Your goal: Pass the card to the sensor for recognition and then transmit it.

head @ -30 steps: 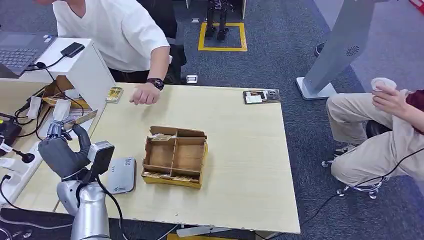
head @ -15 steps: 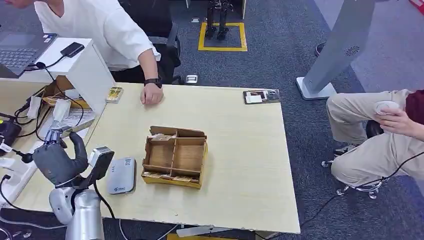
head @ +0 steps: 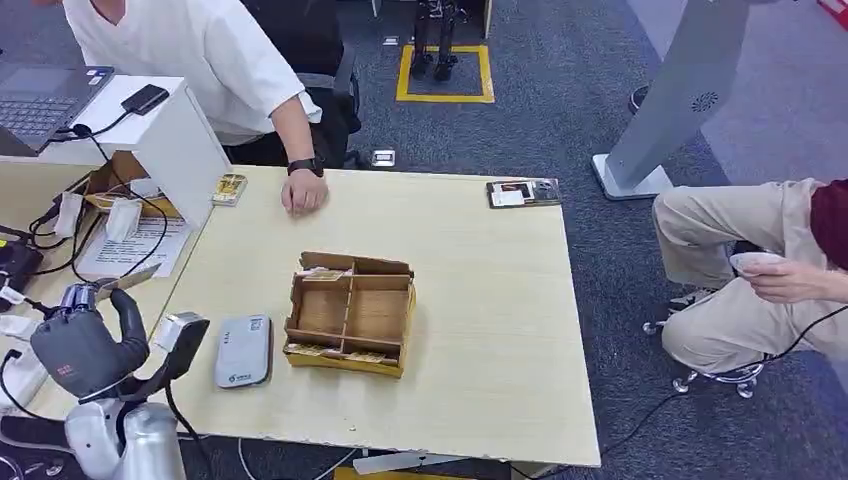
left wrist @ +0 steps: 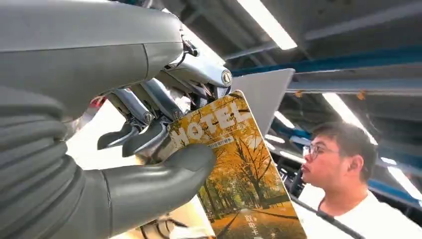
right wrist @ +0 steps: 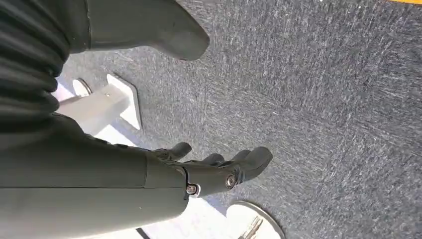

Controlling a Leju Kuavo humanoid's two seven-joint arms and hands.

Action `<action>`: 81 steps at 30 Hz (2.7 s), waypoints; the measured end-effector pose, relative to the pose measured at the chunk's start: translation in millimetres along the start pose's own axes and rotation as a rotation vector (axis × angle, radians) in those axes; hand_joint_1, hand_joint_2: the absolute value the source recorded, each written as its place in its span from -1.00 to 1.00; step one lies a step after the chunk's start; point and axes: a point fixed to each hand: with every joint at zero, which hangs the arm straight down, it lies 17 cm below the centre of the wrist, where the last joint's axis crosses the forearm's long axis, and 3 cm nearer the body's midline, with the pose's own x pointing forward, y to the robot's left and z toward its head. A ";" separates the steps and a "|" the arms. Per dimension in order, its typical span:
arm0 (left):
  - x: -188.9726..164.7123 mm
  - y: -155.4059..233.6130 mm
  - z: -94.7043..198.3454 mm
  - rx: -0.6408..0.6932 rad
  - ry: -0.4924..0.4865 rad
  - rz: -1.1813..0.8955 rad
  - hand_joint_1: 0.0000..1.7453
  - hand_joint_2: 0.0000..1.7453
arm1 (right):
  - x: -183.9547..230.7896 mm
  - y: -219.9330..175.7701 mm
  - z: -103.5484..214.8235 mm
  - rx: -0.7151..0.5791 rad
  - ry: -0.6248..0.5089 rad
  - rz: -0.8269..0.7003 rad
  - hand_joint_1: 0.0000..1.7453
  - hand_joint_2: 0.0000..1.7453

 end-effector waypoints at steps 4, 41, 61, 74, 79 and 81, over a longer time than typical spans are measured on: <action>-19.6 1.3 8.6 -0.018 0.048 -0.040 1.00 1.00 | -2.2 -0.1 -0.1 0.000 0.009 0.001 -1.00 1.00; -40.5 -65.7 108.4 -0.339 0.133 -0.072 1.00 1.00 | -8.2 -0.2 0.0 0.000 0.036 -0.045 -1.00 1.00; -13.6 -88.2 125.1 -0.433 0.091 -0.086 1.00 1.00 | -9.3 -0.6 -0.3 0.000 0.040 -0.049 -1.00 1.00; -0.2 -119.5 162.9 -0.568 0.132 -0.114 1.00 1.00 | -9.6 -0.5 -0.4 0.001 0.041 -0.046 -1.00 1.00; -3.5 -123.9 169.6 -0.591 0.137 -0.126 1.00 1.00 | -9.6 -0.6 -0.4 0.001 0.041 -0.046 -1.00 1.00; -5.1 -125.4 171.0 -0.597 0.143 -0.132 1.00 1.00 | -9.7 -0.3 -0.3 0.002 0.041 -0.046 -1.00 1.00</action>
